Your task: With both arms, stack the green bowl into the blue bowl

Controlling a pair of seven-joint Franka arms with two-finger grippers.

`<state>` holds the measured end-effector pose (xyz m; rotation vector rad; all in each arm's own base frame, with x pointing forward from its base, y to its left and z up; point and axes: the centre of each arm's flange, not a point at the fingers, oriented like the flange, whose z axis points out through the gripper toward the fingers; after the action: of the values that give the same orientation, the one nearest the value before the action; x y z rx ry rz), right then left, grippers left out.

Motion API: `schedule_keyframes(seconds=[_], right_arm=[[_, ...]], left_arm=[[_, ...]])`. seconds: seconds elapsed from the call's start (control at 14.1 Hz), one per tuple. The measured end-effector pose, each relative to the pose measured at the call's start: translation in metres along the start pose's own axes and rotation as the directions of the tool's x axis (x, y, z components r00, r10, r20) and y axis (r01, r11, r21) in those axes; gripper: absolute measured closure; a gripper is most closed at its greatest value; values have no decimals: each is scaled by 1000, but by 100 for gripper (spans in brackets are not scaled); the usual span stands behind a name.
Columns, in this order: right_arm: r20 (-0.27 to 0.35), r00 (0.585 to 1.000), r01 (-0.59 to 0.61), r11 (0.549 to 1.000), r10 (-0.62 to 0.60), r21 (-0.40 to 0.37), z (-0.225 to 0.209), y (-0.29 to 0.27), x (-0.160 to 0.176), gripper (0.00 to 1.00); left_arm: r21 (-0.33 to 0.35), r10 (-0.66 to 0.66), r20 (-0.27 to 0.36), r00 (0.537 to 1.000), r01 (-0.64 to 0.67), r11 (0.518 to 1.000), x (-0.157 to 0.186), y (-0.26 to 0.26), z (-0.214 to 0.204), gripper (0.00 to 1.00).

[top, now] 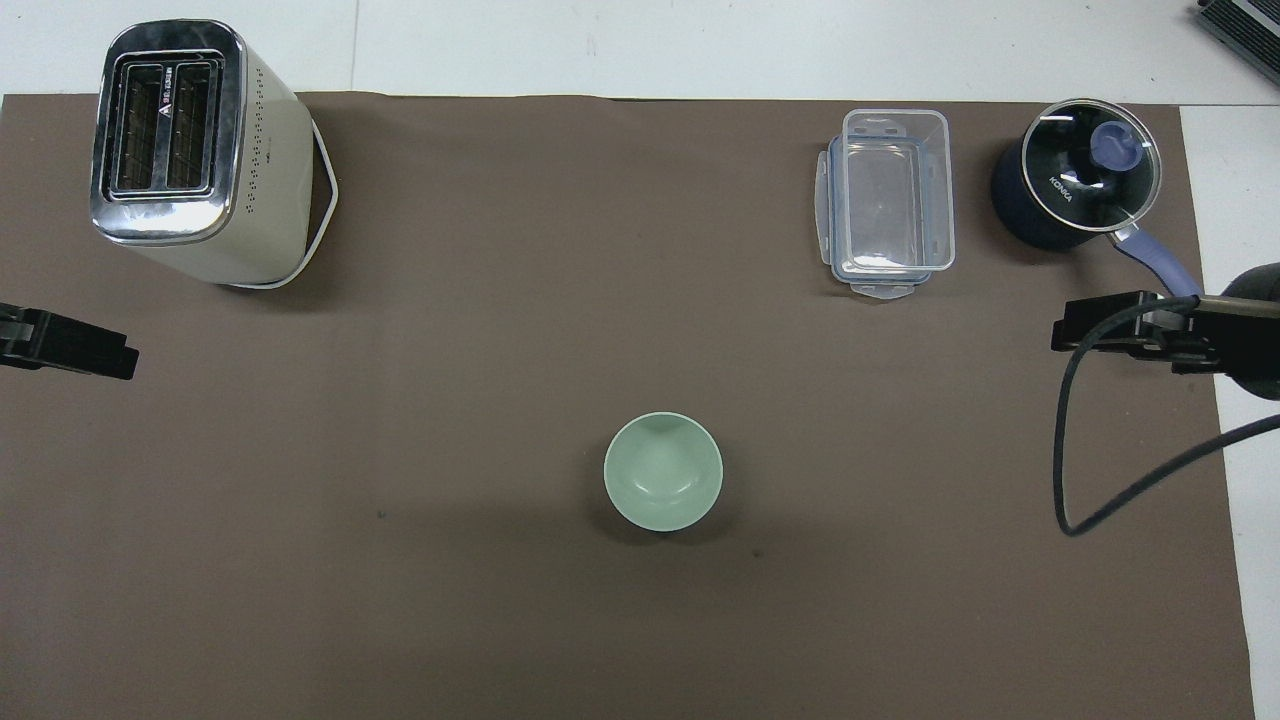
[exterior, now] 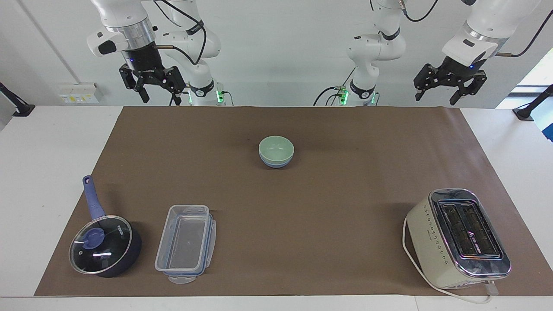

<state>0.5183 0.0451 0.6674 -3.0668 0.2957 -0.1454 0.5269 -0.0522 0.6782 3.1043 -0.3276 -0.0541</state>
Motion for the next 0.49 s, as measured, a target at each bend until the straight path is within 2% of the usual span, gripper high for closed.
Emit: schedule_keyframes(seconds=[0.49], right_arm=[[1, 1000, -17, 1000, 17, -3, 0, 10, 3, 0]], left_arm=[[1, -5, -9, 1000, 5, 1000, -1, 1, -4, 0]])
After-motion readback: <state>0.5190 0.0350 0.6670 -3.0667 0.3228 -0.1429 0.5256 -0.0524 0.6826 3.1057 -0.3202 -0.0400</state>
